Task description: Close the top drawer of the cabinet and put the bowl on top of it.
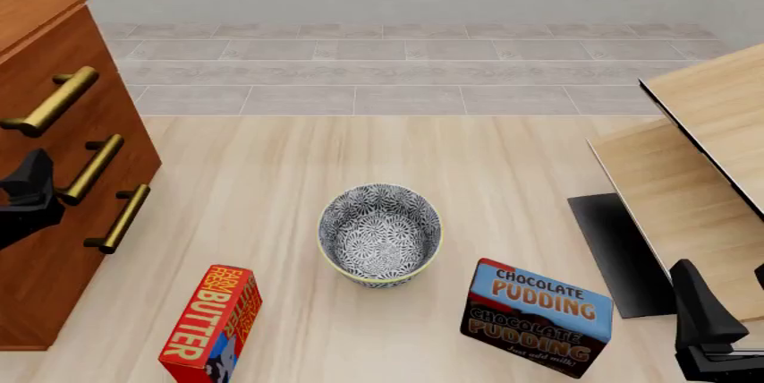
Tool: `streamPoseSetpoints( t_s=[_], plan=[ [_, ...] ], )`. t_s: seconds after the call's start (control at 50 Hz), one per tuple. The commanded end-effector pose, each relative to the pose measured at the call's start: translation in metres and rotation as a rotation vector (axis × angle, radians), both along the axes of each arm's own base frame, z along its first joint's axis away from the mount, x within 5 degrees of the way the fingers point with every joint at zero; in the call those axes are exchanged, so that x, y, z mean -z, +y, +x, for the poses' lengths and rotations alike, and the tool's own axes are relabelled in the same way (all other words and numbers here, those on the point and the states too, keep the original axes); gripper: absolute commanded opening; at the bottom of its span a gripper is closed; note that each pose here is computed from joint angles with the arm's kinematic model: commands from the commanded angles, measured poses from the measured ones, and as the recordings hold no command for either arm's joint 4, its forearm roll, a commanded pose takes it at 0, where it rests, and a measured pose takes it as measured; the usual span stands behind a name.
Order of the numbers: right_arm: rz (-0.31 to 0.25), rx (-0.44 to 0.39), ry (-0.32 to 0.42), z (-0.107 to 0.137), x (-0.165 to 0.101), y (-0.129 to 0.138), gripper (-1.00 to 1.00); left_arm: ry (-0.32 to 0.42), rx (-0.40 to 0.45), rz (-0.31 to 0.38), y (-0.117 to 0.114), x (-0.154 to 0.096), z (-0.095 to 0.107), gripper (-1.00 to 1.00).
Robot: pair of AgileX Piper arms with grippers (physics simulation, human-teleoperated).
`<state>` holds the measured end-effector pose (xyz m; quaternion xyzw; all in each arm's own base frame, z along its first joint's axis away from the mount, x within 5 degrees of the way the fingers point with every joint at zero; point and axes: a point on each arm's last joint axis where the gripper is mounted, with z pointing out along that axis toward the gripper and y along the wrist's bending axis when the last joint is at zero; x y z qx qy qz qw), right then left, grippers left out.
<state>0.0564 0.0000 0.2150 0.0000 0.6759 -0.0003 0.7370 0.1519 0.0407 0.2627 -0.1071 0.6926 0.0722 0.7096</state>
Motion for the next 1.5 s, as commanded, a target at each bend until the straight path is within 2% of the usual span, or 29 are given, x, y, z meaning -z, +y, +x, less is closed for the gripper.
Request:
streamPoseSetpoints(
  t_s=[0.02,0.94,0.98,1.46,1.5],
  plan=[
    [0.000,0.000,0.000,0.000,0.000,0.000,1.00,0.013,-0.033,-0.017,0.006,0.002,0.004,1.00],
    [0.000,0.000,0.000,0.000,0.000,0.000,1.00,0.014,-0.097,-0.010,0.017,0.002,0.006,1.00],
    [0.000,0.000,0.000,0.000,0.000,0.000,1.00,0.022,-0.095,-0.027,0.018,0.003,0.008,1.00],
    [0.000,0.000,0.000,0.000,0.000,0.000,1.00,0.022,0.050,-0.019,-0.009,-0.012,0.002,1.00],
    [0.000,0.000,0.000,0.000,0.000,0.000,1.00,0.040,0.068,-0.023,-0.011,-0.012,0.004,1.00]
  ],
)
